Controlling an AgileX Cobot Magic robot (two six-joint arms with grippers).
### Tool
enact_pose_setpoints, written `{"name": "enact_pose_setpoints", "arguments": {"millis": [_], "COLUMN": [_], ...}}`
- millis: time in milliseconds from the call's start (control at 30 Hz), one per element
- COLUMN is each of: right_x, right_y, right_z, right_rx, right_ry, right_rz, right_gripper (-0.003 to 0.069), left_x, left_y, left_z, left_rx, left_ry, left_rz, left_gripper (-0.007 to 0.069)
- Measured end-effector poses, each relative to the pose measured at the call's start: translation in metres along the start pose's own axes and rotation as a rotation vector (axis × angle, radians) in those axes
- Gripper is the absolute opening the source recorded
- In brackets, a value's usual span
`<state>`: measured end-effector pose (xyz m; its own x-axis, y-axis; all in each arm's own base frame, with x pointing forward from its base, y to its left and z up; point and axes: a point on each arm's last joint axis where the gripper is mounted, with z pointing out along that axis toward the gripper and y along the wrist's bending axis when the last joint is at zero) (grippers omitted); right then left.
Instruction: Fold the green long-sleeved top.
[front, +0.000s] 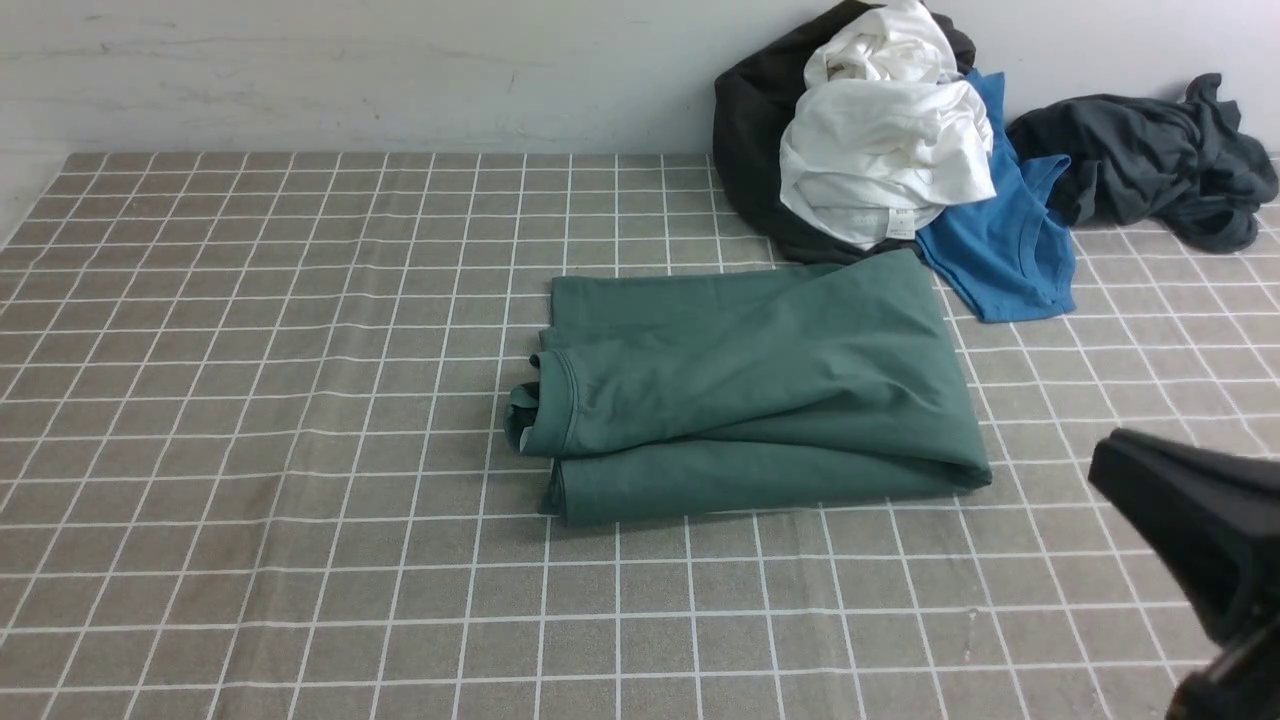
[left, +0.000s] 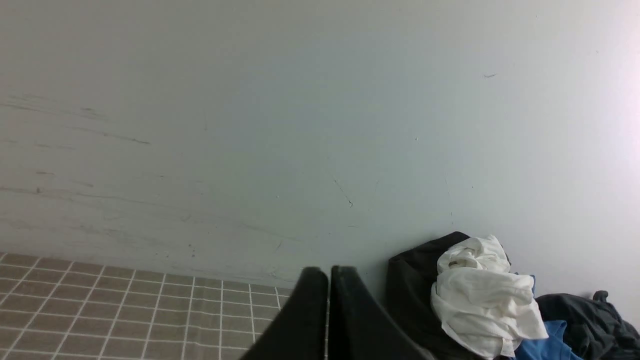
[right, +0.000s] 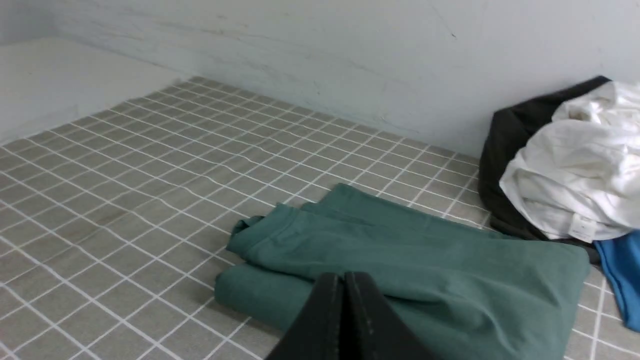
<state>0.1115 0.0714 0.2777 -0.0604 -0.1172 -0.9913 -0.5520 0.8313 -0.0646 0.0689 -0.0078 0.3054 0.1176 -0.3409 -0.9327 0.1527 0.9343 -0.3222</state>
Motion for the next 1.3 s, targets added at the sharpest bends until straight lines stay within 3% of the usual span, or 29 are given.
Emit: {"name": "enact_pose_setpoints", "arguments": {"millis": [400, 700, 833, 933, 1067, 1300], "right_x": [0.094, 0.114, 0.108, 0.099, 0.093, 0.085], "right_y": [0.009, 0.003, -0.004, -0.015, -0.021, -0.022], "right_z": [-0.016, -0.031, -0.037, -0.048, -0.060, -0.074], "right_rx": [-0.038, 0.039, 0.134, 0.287, 0.413, 0.536], "right_ry": [0.201, 0.317, 0.228, 0.109, 0.007, -0.132], "right_rz": [0.025, 0.026, 0.044, 0.058, 0.054, 0.027], "right_gripper": [-0.0011, -0.0011, -0.0011, -0.0011, -0.0011, -0.0011], "left_x": [0.000, 0.000, 0.000, 0.000, 0.000, 0.000], "left_y": [0.000, 0.000, 0.000, 0.000, 0.000, 0.000], "left_z": [0.000, 0.000, 0.000, 0.000, 0.000, 0.000], "left_rx": [0.000, -0.001, -0.001, -0.001, -0.001, -0.001], "left_ry": [0.000, 0.000, 0.000, 0.000, 0.000, 0.000], "left_rz": [-0.008, -0.009, -0.009, -0.010, -0.010, -0.010], "left_gripper": [-0.0008, -0.0008, -0.0008, -0.0008, -0.0008, -0.0008]}}
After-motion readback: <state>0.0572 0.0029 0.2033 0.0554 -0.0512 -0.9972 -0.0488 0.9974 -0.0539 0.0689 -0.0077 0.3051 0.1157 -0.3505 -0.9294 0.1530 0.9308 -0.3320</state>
